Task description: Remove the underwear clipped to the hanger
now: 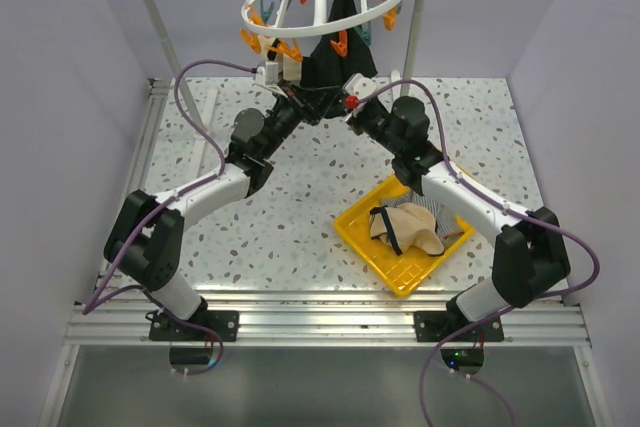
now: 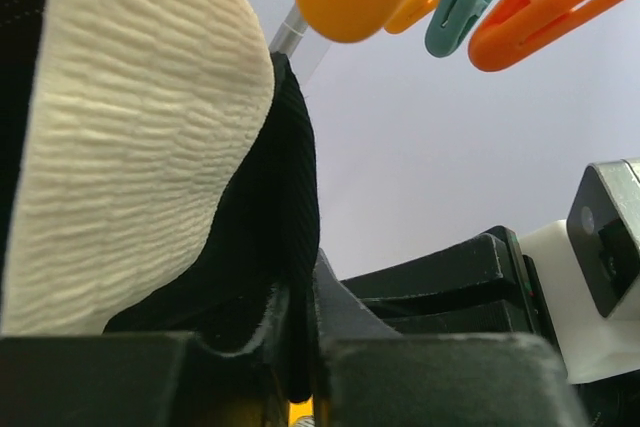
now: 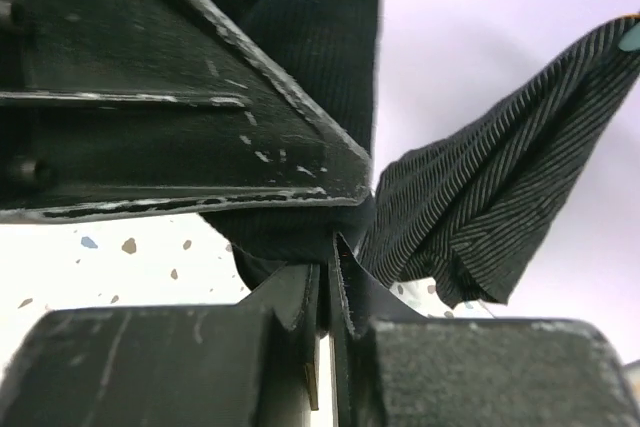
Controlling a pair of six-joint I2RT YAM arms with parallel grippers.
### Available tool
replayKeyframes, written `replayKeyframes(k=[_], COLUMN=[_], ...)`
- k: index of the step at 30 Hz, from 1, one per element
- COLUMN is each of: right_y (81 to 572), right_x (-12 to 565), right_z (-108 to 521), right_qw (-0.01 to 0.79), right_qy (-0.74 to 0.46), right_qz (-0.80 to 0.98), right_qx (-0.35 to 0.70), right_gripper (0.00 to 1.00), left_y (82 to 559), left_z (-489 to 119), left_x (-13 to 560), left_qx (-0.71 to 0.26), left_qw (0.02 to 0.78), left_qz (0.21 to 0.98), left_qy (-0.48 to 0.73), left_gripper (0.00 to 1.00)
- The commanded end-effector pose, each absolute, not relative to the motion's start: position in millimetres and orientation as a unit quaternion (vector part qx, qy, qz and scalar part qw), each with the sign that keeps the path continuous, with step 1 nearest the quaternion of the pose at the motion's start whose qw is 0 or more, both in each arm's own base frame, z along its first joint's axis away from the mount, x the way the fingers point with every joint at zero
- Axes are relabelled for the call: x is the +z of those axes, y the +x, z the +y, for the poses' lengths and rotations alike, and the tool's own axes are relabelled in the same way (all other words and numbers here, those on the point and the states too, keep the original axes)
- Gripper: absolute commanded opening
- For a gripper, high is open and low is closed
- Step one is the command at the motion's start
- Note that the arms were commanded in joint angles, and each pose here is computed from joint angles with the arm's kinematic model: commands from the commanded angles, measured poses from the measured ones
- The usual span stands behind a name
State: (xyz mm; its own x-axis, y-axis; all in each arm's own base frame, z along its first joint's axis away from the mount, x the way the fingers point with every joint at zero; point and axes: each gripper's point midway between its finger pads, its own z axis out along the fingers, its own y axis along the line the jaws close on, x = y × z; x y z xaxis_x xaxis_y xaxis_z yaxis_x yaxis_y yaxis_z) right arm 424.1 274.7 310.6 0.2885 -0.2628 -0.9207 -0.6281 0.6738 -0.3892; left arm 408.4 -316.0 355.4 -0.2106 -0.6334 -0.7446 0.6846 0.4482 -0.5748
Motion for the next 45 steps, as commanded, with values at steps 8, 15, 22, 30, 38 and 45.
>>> replayKeyframes(k=[8,15,22,30,38,45], right_y=[440.0,443.4,449.9,447.5,450.5,465.2], right_x=[344.8,334.2,327.4,327.2,327.9,334.1], right_z=[237.3,209.8,188.5,179.4,160.9,132.4], right_qw=[0.727,0.708,0.692,0.681,0.677,0.682], right_qy=[-0.295,-0.263,-0.238,-0.242,-0.236,-0.196], right_qz=[0.603,0.637,0.661,0.665,0.669,0.679], right_qx=[0.145,0.154,0.163,0.187,0.197,0.189], right_gripper=[0.0,0.0,0.0,0.0,0.0,0.0], left_y=[385.2,363.7,352.2,379.6,387.1,387.4], left_z=[-288.0,-276.0,-255.0,-198.5,-184.7,-184.7], left_x=[389.7,371.4,360.3,384.3,398.9,396.5], left_qx=[-0.507,-0.469,-0.405,-0.378,-0.379,-0.383], left_qw=[0.663,0.66,0.682,0.701,0.705,0.702], left_qz=[0.55,0.586,0.605,0.604,0.599,0.6], left_qy=[0.003,0.035,0.065,0.006,0.002,-0.001], left_gripper=[0.59,0.78,0.85,0.82,0.8,0.8])
